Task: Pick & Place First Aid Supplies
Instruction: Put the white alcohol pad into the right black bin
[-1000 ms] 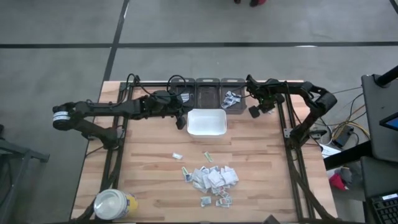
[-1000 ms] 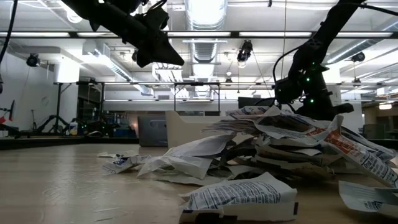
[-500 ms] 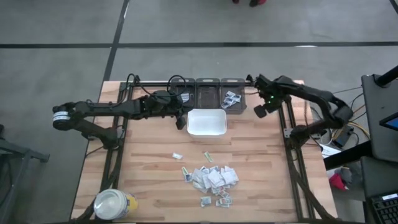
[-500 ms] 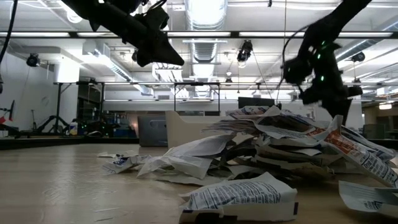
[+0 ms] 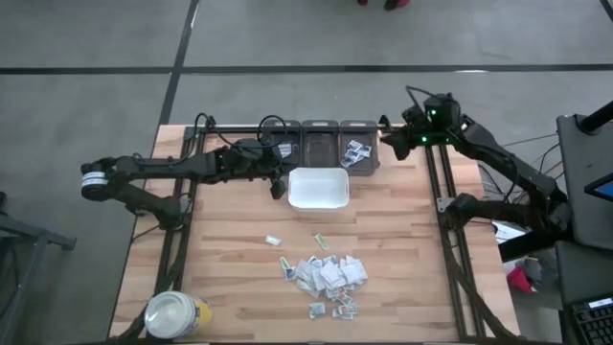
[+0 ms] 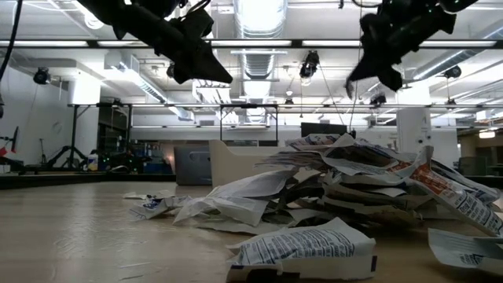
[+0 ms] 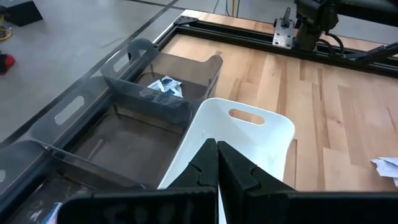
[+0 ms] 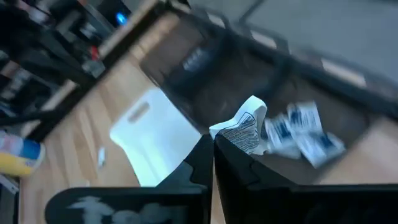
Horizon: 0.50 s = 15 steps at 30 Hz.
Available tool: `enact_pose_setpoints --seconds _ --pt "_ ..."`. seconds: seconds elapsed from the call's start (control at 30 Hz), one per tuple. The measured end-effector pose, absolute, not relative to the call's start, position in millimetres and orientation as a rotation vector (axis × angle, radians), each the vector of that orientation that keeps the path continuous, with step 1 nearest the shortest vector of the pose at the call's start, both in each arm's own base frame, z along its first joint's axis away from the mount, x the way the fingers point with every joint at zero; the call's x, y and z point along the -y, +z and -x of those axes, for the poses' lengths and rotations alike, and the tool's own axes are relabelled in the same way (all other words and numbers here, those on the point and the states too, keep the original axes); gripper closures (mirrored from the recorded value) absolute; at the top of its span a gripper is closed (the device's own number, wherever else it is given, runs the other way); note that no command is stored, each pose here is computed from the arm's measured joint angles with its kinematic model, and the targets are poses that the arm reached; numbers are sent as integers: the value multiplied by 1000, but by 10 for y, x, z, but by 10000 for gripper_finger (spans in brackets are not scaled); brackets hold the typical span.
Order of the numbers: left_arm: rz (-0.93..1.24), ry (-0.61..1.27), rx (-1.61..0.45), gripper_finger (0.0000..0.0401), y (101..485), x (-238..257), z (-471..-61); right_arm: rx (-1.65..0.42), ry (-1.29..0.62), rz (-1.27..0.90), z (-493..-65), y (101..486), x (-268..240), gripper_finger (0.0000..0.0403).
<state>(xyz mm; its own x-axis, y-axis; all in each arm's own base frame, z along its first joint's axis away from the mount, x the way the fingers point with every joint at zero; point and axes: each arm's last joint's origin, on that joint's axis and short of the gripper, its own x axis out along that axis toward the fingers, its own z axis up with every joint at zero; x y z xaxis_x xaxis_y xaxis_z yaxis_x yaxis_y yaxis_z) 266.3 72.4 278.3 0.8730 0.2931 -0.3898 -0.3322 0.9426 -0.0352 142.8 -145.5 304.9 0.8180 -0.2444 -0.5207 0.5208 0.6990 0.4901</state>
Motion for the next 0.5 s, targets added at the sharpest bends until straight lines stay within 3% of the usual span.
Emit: enact_pose_setpoints --seconds 0.5 --pt "159 391 -351 401 2636 -846 -2522 -526 -471 -785 -1940 2632 2019 395"
